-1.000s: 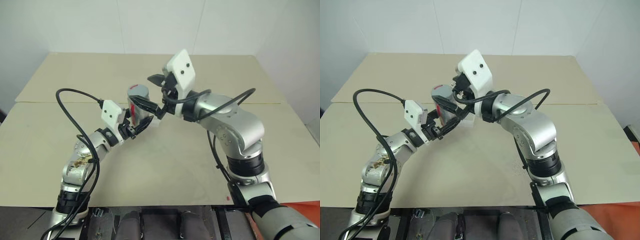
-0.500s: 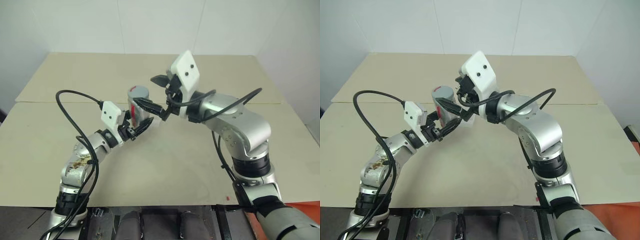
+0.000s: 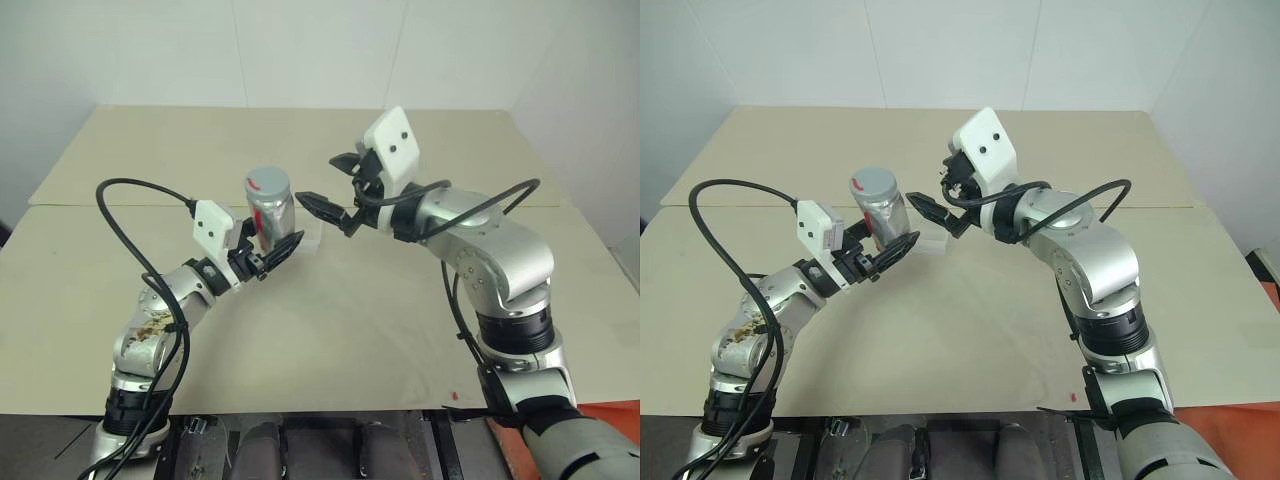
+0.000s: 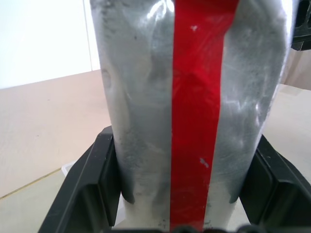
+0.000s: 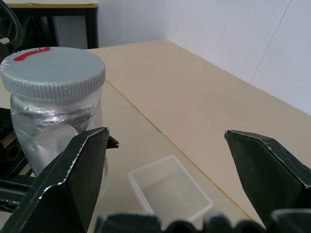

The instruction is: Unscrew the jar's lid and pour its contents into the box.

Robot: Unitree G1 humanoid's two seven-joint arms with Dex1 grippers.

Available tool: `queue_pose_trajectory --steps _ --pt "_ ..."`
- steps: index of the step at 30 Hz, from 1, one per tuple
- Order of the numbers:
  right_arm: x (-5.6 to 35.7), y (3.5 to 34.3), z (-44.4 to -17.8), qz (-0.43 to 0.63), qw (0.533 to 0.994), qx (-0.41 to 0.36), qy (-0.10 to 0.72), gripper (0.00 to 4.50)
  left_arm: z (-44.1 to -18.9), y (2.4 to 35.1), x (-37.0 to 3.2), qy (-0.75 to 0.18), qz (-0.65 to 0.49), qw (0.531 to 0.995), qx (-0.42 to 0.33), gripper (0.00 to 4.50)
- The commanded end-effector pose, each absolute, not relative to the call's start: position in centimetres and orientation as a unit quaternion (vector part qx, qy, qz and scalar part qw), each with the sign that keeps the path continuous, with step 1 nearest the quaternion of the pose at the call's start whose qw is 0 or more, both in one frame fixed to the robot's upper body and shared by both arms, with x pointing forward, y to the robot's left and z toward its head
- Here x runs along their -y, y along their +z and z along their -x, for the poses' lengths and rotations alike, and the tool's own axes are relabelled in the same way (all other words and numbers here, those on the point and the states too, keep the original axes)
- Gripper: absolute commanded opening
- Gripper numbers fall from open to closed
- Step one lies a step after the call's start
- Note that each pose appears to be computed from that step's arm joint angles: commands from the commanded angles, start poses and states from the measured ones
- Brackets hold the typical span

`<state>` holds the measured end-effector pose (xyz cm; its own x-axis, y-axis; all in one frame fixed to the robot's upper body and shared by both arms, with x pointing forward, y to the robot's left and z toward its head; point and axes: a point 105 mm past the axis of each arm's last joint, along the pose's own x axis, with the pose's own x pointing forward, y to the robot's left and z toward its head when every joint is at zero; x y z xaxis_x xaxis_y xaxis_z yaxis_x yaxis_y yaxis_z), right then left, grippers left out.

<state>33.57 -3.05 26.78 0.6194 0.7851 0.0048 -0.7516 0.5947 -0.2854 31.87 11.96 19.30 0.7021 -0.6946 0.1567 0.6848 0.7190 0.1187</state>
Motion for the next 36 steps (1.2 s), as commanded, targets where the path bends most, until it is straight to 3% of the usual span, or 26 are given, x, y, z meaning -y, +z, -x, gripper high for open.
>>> queue_pose_trajectory --steps 1,9,18,36 --pt "3.7 28.5 -33.3 0.133 0.892 0.101 0.421 4.46 -31.3 20.8 -11.8 -0.378 -0.034 0.916 0.126 2.81" --pt "4.0 29.8 -31.4 0.089 0.868 0.11 0.477 4.46 -31.8 20.4 -12.5 -0.37 -0.045 0.921 0.117 2.81" --pt "0.9 30.2 -30.6 0.079 0.845 0.113 0.516 4.46 -32.1 20.6 -12.2 -0.376 -0.051 0.918 0.119 2.81" --pt "-2.4 30.1 -31.2 0.079 0.845 0.105 0.519 4.46 -31.8 20.4 -11.5 -0.385 -0.048 0.914 0.121 2.81"
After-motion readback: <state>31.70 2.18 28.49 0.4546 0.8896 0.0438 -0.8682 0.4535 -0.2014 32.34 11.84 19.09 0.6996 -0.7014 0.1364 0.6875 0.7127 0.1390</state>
